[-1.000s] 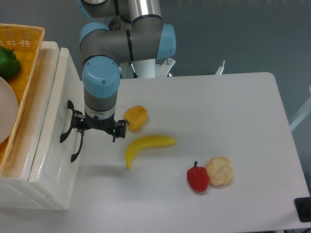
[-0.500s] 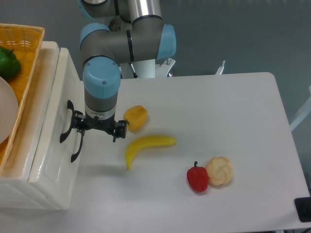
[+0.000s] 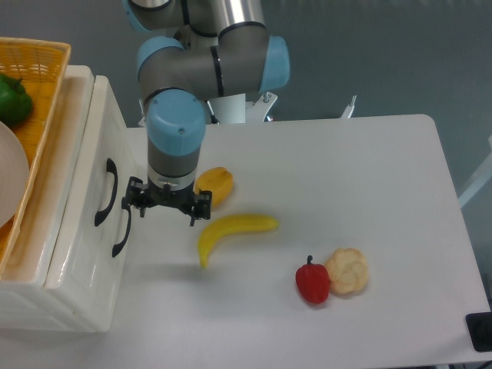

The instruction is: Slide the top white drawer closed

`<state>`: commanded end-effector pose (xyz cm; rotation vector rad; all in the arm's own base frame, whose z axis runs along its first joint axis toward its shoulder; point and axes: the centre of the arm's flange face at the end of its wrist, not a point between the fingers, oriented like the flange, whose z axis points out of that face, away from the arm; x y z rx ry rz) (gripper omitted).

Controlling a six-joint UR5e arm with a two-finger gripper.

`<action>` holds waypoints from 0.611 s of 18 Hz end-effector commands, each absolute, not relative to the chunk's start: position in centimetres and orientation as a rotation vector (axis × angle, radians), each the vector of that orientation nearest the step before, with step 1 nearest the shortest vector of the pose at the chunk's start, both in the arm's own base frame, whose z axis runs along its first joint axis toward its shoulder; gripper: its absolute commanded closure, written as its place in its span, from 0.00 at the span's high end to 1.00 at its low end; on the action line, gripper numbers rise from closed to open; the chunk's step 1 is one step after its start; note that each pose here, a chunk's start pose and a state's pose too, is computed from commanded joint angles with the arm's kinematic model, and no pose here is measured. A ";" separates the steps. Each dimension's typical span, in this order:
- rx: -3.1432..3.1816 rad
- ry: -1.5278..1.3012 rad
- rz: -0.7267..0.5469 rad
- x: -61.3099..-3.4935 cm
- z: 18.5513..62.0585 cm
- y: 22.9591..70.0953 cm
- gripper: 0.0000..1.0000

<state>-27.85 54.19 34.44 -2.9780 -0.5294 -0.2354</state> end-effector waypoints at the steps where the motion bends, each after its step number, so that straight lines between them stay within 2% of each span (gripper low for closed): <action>1: -2.980 -0.504 -0.226 -28.6 34.5 53.8 1.00; 6: -2.984 -0.439 -0.140 -34.8 35.6 49.5 1.00; 11: -3.089 -0.311 0.025 -39.3 35.8 45.6 1.00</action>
